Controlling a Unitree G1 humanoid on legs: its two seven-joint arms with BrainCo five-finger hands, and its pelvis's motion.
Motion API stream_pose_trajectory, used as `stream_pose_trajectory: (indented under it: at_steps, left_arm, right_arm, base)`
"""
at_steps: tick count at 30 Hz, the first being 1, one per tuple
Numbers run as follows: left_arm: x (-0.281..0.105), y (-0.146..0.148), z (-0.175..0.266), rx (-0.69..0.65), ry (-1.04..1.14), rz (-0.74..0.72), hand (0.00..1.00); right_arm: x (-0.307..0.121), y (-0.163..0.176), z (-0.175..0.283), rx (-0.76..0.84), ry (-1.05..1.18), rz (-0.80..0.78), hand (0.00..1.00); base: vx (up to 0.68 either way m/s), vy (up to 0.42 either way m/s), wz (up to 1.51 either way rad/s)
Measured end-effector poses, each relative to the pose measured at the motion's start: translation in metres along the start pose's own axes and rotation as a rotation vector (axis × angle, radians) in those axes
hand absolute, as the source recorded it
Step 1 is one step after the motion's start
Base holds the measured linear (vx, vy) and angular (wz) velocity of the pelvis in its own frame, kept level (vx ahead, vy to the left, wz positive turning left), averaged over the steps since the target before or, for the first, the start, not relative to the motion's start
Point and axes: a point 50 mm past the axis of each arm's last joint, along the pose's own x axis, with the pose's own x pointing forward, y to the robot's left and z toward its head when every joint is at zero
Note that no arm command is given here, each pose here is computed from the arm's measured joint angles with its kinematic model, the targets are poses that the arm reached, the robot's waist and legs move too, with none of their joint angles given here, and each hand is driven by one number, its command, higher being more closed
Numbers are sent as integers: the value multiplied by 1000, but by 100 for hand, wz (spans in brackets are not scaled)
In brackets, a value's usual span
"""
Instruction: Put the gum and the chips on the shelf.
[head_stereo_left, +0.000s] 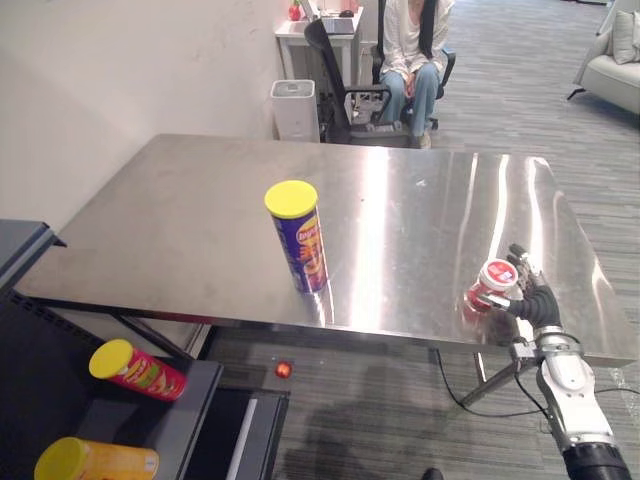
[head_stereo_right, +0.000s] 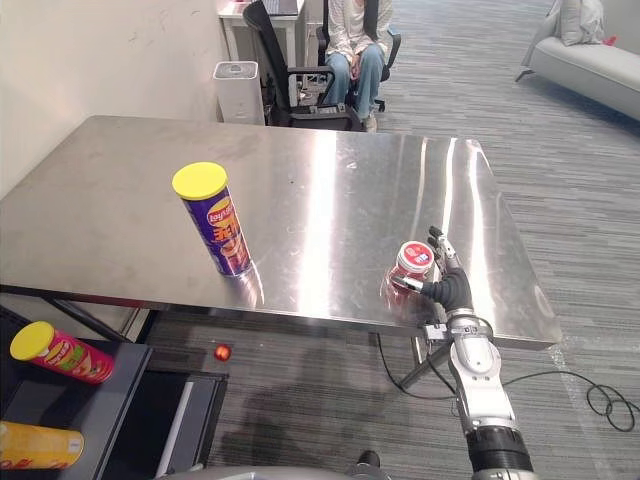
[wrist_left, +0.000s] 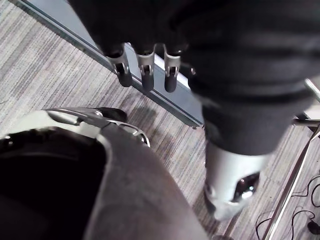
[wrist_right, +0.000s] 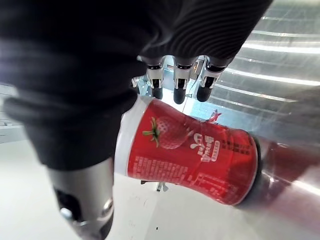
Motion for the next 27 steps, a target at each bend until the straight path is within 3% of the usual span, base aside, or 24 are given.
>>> stream_pose_trajectory:
  at_steps: [19,20,27]
  left_arm:
    - [0,-1,3,11,-12,-8,0]
    - [0,-1,3,11,-12,-8,0]
    - [0,-1,3,12,-7,-8,0]
  right_arm:
    - [2,-1,-5,-2,22,-11,0]
    - [2,-1,-5,-2,22,-11,100]
    - [2,-1,-5,-5,21,-3,100]
  base:
    - [-4,-1,1]
    - [0,0,0]
    - [0,0,0]
